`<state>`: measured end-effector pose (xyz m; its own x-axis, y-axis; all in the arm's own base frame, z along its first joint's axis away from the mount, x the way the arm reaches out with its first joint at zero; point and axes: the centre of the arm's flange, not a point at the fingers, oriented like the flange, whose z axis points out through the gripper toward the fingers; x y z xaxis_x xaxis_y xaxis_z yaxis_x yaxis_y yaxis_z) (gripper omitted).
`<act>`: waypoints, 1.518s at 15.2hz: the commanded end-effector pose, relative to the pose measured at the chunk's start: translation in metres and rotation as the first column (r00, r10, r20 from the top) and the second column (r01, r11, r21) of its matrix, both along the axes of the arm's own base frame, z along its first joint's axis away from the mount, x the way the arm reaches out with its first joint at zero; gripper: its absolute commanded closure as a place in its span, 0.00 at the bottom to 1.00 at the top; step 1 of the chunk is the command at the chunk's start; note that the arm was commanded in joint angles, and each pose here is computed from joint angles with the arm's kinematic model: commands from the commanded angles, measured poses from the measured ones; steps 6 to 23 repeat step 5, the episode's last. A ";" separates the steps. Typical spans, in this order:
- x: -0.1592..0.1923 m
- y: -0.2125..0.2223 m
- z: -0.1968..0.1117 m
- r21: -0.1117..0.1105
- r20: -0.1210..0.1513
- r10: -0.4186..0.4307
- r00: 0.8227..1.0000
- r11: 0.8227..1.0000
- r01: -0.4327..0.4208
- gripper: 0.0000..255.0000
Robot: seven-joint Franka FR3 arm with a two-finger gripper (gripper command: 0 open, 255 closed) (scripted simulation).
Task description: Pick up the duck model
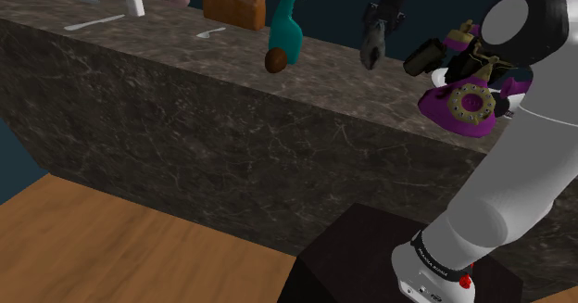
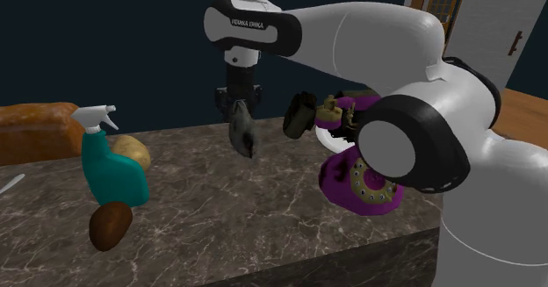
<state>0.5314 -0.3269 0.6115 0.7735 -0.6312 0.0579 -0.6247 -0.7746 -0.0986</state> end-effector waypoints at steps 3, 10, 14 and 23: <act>-0.001 0.001 0.021 0.000 0.000 0.000 1.000 1.000 0.000 1.00; -0.001 0.001 0.022 0.000 0.000 0.000 1.000 1.000 0.000 1.00; -0.001 0.001 0.022 0.000 0.000 0.000 1.000 1.000 0.000 1.00; -0.001 0.001 0.022 0.000 0.000 0.000 1.000 1.000 0.000 1.00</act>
